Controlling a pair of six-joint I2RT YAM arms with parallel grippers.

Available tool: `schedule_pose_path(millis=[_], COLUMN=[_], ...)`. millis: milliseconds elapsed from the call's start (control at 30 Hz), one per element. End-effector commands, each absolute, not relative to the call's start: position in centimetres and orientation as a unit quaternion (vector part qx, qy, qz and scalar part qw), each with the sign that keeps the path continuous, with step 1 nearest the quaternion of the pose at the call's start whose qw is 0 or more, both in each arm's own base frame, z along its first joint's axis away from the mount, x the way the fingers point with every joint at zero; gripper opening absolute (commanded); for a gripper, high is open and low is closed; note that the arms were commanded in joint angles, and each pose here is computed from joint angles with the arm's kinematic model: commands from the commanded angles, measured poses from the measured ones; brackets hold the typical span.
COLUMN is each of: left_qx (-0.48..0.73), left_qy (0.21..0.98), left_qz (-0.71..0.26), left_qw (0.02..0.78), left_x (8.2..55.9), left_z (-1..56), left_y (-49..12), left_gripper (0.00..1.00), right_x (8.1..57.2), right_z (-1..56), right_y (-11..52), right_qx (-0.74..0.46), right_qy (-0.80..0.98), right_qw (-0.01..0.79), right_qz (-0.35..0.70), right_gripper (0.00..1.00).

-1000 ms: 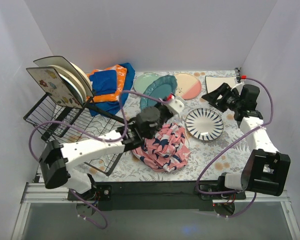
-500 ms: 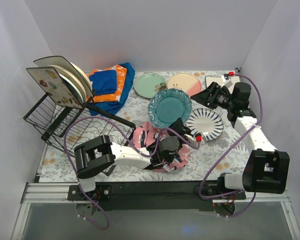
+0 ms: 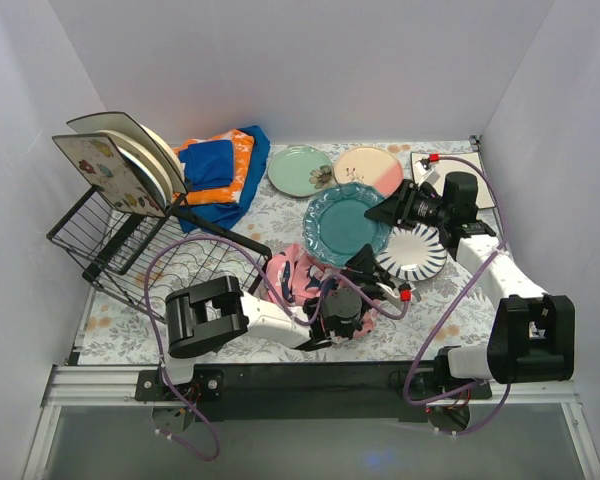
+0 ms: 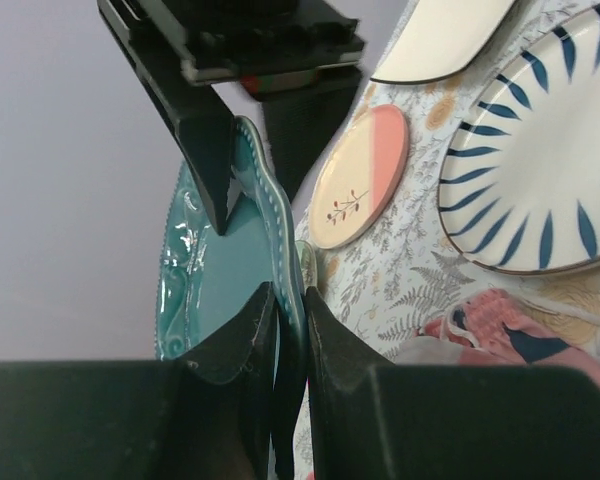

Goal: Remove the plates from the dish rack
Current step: Place the plate at the corner of the board.

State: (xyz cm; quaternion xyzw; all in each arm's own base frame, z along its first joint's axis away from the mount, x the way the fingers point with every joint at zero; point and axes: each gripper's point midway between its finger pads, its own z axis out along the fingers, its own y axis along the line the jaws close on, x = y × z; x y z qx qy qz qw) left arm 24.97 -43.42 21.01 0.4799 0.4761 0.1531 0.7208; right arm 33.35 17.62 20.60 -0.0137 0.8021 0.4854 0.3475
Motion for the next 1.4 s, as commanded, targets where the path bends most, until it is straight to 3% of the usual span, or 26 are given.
schedule_pose_path(millis=[0,33,100,233,333,400,467,500,633,833,967,1367], left_qx=[0.424,0.421,0.414,0.398,0.372,0.353,0.383,0.353,0.337,0.267,0.266,0.257], left_qy=[0.450,0.454,0.460,0.479,0.507,0.535,0.552,0.568,0.591,0.641,0.641,0.662], left_qz=[0.129,0.127,0.127,0.111,0.064,0.003,-0.035,-0.088,-0.149,-0.237,-0.235,-0.217], left_qw=[0.775,0.775,0.775,0.774,0.775,0.768,0.740,0.739,0.717,0.680,0.681,0.669], left_x=[24.1,24.2,24.3,24.2,23.9,23.2,22.3,21.7,20.5,20.0,19.9,20.3], left_z=[26.0,25.9,25.9,25.7,26.3,26.9,25.3,26.6,27.4,29.8,29.0,26.4], left_y=[-43.4,-43.4,-43.4,-43.0,-42.4,-42.0,-42.1,-41.6,-40.3,-38.8,-37.9,-37.6], left_gripper=[0.00,0.00,0.00,0.44,0.51,0.61,0.62,0.62,0.63,0.64,0.64,0.64], right_x=[33.3,33.4,33.8,34.7,34.9,35.5,35.1,34.8,32.5,27.4,24.2,19.7], right_z=[19.7,19.9,19.8,21.0,21.1,20.7,20.4,20.2,19.7,16.0,15.2,15.2], right_y=[17.0,16.8,16.2,15.2,13.3,10.1,6.1,4.9,-1.0,-8.4,-11.8,-14.5], right_qx=[-0.001,0.006,0.042,0.097,0.157,0.212,0.268,0.283,0.348,0.455,0.500,0.514], right_qy=[0.809,0.809,0.811,0.794,0.781,0.770,0.751,0.744,0.725,0.728,0.707,0.708], right_qw=[0.360,0.366,0.372,0.403,0.423,0.449,0.477,0.487,0.520,0.497,0.497,0.483], right_qz=[0.465,0.461,0.449,0.445,0.431,0.400,0.370,0.360,0.289,0.128,0.062,-0.024], right_gripper=[0.33,0.15,0.01,0.01,0.01,0.01,0.01,0.01,0.01,0.01,0.01,0.01])
